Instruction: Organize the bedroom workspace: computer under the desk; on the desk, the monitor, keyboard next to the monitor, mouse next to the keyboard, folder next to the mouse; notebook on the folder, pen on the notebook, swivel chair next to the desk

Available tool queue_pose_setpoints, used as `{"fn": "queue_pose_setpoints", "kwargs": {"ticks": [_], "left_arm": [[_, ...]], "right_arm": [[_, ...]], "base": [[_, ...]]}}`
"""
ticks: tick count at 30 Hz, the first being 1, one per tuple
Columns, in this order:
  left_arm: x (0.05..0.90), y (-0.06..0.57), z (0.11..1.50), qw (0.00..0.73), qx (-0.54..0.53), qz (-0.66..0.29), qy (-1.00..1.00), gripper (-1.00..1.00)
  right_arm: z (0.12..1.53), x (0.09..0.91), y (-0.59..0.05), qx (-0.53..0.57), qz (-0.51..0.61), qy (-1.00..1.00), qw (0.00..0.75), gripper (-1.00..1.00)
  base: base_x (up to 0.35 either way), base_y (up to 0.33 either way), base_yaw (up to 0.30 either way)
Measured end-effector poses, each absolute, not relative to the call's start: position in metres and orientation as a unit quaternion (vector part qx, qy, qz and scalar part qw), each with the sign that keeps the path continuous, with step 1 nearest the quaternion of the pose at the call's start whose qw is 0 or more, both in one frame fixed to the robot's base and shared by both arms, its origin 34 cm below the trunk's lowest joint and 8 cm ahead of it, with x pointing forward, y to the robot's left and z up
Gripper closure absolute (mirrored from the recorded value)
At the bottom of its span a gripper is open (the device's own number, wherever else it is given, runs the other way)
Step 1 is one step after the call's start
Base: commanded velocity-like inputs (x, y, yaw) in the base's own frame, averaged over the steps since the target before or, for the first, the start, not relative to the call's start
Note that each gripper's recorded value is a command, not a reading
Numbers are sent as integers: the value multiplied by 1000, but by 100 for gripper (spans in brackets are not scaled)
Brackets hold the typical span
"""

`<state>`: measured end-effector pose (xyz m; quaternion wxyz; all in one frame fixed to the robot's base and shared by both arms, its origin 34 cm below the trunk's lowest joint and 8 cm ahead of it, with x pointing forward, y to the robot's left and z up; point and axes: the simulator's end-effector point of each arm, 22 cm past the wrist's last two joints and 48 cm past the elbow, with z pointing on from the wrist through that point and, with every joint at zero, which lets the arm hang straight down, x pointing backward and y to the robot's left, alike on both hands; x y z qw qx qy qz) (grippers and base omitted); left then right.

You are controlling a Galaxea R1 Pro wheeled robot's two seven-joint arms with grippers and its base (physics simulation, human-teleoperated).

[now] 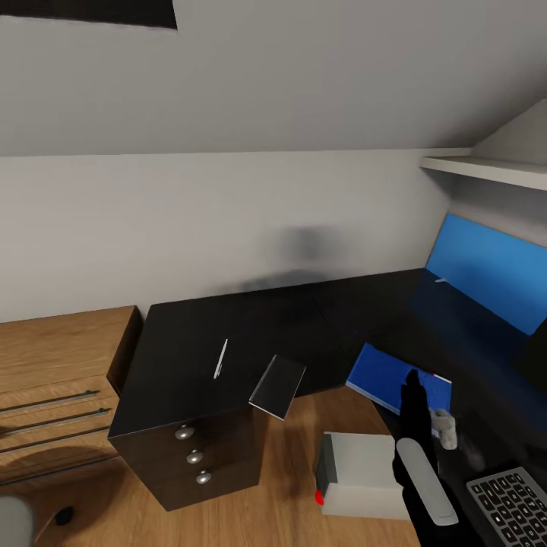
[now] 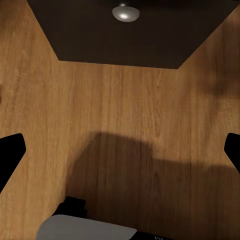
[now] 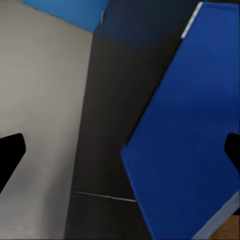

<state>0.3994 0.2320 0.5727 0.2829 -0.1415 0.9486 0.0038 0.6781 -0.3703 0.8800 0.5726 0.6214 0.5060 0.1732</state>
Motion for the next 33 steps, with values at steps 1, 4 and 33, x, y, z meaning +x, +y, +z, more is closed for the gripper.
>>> {"fn": "queue_pose_setpoints", "kwargs": {"ticks": [1, 4, 33], "left_arm": [[399, 232, 573, 283, -142, 4, 949, -100], [399, 232, 573, 283, -142, 4, 949, -100], [400, 234, 573, 283, -144, 6, 948, -100]], "right_arm": [[880, 680, -364, 617, 179, 513, 570, -100], [876, 687, -340, 594, 200, 546, 556, -100], [759, 642, -155, 409, 318, 812, 268, -100]], "base": [[0, 0, 0], [0, 0, 0], [0, 0, 0]]}}
